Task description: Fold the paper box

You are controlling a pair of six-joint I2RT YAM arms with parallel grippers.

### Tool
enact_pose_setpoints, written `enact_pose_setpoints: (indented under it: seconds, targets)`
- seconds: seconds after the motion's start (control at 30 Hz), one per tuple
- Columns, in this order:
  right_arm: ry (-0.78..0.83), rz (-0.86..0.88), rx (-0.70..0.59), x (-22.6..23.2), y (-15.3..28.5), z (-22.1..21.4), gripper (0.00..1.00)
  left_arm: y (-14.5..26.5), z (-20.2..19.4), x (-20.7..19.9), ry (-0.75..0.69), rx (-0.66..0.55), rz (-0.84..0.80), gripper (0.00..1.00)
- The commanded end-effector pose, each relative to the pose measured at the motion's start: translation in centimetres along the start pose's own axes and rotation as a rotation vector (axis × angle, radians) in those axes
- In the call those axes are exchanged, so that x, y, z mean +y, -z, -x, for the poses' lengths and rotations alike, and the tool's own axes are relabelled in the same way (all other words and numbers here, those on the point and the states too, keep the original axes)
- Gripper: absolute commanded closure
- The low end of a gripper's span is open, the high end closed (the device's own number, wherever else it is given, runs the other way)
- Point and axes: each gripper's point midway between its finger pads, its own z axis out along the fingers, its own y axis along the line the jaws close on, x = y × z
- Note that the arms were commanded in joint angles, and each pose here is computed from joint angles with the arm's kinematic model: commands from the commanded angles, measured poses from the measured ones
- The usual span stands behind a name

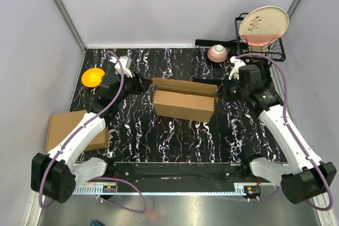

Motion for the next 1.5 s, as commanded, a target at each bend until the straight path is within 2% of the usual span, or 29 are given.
enact_pose_setpoints:
  seconds: [0.0,0.1,0.23,0.63,0.9,1.47]
  targets:
    - [0.025,0.032,-0.047,0.9,0.3,1.5,0.83,0.0,1.5,-1.1,-0.036,-0.064,-0.065,0.47]
    - [0.022,0.032,-0.047,1.0,0.2,1.6,0.84,-0.1,1.2,-1.1,-0.038,-0.057,-0.070,0.48]
    - [0.014,0.039,-0.043,1.2,0.2,1.6,0.86,-0.1,0.9,-1.3,-0.037,-0.051,-0.081,0.56]
    - [-0.022,0.045,-0.043,1.5,0.0,1.9,0.92,-0.2,0.4,-1.8,-0.028,-0.043,-0.106,0.71]
    - [-0.052,0.053,-0.046,1.8,-0.1,2.3,0.97,-0.1,0.3,-2.4,-0.020,-0.044,-0.127,0.76]
    - [-0.118,0.076,-0.043,2.6,-0.4,2.6,1.00,-0.1,0.1,-3.6,0.022,-0.039,-0.158,0.82]
